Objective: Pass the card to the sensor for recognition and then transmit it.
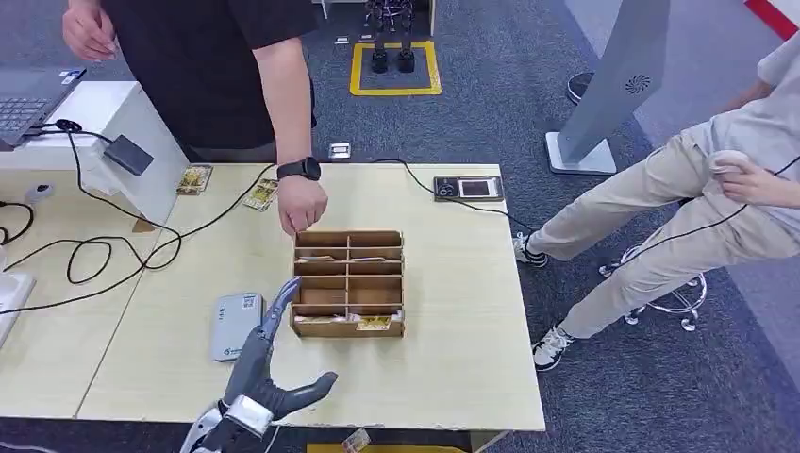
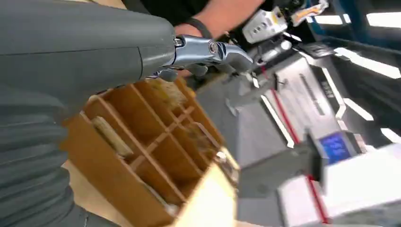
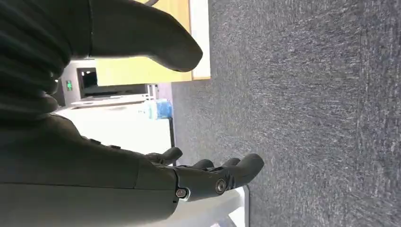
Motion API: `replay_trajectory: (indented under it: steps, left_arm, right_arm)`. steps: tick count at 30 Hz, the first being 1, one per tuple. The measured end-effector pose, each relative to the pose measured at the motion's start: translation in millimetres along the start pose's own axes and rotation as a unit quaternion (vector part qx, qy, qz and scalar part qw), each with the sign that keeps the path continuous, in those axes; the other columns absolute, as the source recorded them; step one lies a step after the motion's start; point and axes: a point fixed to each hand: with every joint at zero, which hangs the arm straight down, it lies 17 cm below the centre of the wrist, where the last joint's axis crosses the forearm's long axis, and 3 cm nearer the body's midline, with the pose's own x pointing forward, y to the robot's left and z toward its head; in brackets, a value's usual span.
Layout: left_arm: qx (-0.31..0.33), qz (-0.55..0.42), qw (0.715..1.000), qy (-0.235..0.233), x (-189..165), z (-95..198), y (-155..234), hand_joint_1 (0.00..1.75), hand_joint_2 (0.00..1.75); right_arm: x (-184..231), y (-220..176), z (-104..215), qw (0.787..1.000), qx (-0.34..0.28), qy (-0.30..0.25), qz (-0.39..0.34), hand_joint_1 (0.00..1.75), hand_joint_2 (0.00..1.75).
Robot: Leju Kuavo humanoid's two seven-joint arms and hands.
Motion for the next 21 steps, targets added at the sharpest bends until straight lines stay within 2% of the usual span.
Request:
replay_trajectory:
  steps: [4, 6, 8, 12, 14, 18, 21]
  left_arm:
    - [0.025, -0.145, 0.988, 0.051, -40, 12, 16, 0.00, 1.75]
    - [0.056, -0.238, 0.968, 0.054, -50, 13, 32, 0.00, 1.75]
    - [0.058, -0.311, 0.948, 0.041, -51, 12, 32, 0.00, 1.75]
    - [0.012, -0.437, 0.898, -0.048, -34, 0, 11, 0.00, 1.75]
    - [0.031, -0.454, 0.889, -0.054, -32, -5, 22, 0.00, 1.75]
    - [0.091, -0.460, 0.883, -0.007, -39, -6, 58, 0.00, 1.75]
    - [0.107, -0.465, 0.879, 0.016, -46, 2, 72, 0.00, 1.75]
  right_arm:
    - [-3, -1, 0, 1.000, 0.000, 0.008, -0.002, 0.00, 1.75]
    - [-3, -1, 0, 1.000, 0.001, 0.010, -0.002, 0.00, 1.75]
    - [-3, -1, 0, 1.000, 0.001, 0.011, 0.001, 0.00, 1.75]
    - [-2, -5, -1, 1.000, -0.004, 0.012, 0.006, 0.00, 1.75]
    - [-2, -6, -2, 1.000, -0.005, 0.013, 0.008, 0.00, 1.75]
    - [-2, -6, -2, 1.000, -0.004, 0.014, 0.009, 0.00, 1.75]
    - [-2, -5, -1, 1.000, -0.004, 0.014, 0.008, 0.00, 1.75]
